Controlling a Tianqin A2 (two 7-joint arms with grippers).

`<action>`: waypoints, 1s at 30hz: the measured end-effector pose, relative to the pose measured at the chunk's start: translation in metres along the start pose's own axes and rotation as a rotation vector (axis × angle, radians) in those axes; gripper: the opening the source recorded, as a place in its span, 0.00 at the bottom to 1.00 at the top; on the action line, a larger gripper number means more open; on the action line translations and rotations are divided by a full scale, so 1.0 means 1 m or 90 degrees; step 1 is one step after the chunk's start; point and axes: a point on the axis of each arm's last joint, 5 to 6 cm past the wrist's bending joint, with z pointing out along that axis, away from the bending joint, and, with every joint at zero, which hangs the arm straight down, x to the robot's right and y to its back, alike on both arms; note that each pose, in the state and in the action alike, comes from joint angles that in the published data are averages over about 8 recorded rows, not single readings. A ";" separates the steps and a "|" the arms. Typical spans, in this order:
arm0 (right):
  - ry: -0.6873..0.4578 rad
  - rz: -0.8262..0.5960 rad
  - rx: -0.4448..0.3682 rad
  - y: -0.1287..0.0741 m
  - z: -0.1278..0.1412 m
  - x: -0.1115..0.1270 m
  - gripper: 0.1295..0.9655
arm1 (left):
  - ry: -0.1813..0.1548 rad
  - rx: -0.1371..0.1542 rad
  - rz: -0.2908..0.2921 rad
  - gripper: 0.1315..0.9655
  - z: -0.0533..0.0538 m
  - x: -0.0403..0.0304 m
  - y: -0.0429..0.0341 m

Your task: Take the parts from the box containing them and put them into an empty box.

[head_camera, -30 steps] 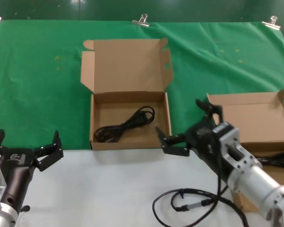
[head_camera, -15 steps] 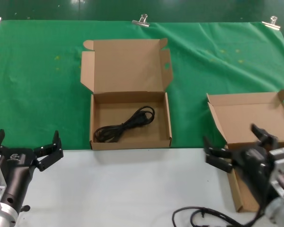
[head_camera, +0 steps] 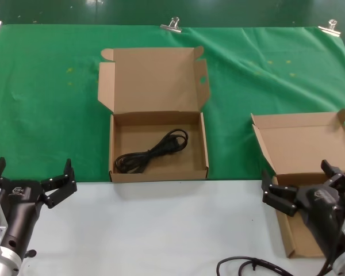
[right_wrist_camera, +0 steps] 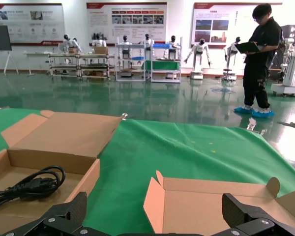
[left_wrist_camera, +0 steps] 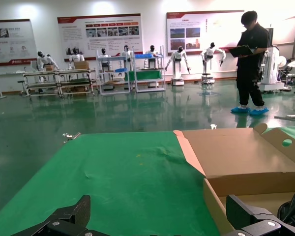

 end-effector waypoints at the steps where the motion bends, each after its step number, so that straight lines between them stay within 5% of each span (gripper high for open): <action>1: 0.000 0.000 0.000 0.000 0.000 0.000 1.00 | 0.000 0.000 0.000 1.00 0.000 0.0000 0.0000; 30: 0.000 0.000 0.000 0.000 0.000 0.000 1.00 | 0.000 0.000 0.000 1.00 0.000 0.0000 0.0000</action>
